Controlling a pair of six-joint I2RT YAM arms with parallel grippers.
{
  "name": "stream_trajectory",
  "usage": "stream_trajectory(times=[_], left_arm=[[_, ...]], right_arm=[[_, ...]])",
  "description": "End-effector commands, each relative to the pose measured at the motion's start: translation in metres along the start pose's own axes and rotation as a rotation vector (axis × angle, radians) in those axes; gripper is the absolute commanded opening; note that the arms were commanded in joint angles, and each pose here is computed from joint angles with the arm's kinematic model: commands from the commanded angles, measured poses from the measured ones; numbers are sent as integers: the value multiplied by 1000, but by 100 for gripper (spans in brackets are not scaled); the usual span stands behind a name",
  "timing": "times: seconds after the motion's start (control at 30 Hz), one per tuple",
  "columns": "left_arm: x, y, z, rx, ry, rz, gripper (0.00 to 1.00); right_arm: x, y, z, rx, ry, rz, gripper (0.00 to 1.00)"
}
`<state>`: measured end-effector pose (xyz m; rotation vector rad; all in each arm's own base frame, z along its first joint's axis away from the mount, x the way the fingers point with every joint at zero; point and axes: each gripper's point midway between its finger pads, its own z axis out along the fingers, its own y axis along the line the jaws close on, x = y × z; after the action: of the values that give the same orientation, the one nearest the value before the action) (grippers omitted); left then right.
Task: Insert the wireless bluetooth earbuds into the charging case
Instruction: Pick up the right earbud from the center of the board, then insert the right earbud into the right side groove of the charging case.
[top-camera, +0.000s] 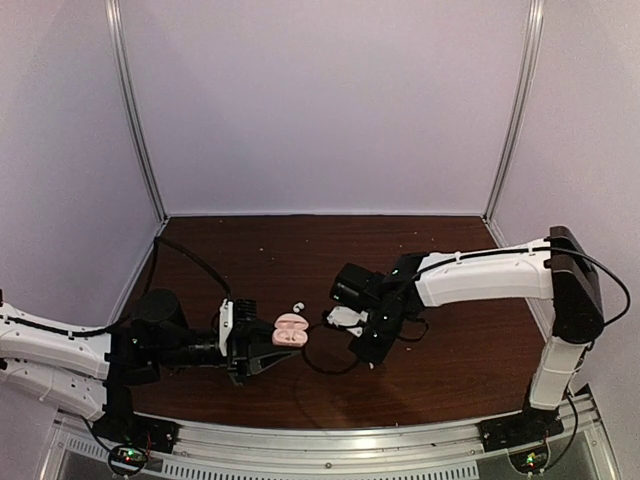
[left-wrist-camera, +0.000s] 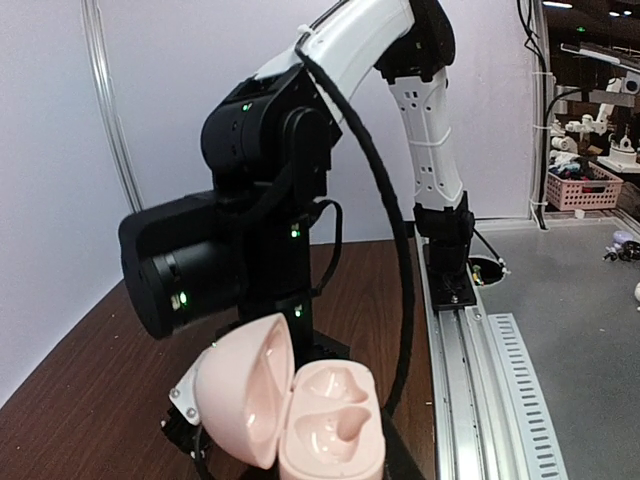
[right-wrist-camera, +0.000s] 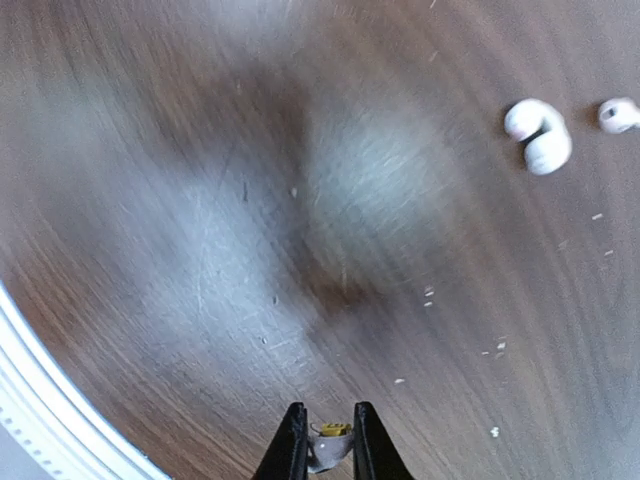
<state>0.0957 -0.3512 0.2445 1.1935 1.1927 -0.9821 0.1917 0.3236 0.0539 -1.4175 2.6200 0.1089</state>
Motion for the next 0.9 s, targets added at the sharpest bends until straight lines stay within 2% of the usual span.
stream_trajectory(times=[0.0, 0.13, 0.3, 0.5, 0.63, 0.87], left_arm=[[-21, 8, -5, -44, -101, 20, 0], [-32, 5, -13, -36, -156, 57, 0], [-37, -1, -12, 2, -159, 90, 0], [-42, -13, -6, 86, -167, 98, 0], [-42, -18, 0, 123, -147, 138, 0], [-47, -29, 17, 232, -130, 67, 0]], right_arm=[[-46, -16, -62, 41, -280, 28, 13], [-71, -22, -139, 70, -555, 24, 13], [-76, -3, -240, -15, -924, -79, 14], [-54, 29, -315, -73, -1183, -225, 14], [-42, 51, -347, -115, -1300, -305, 14], [-36, 95, -357, -147, -1319, -465, 14]])
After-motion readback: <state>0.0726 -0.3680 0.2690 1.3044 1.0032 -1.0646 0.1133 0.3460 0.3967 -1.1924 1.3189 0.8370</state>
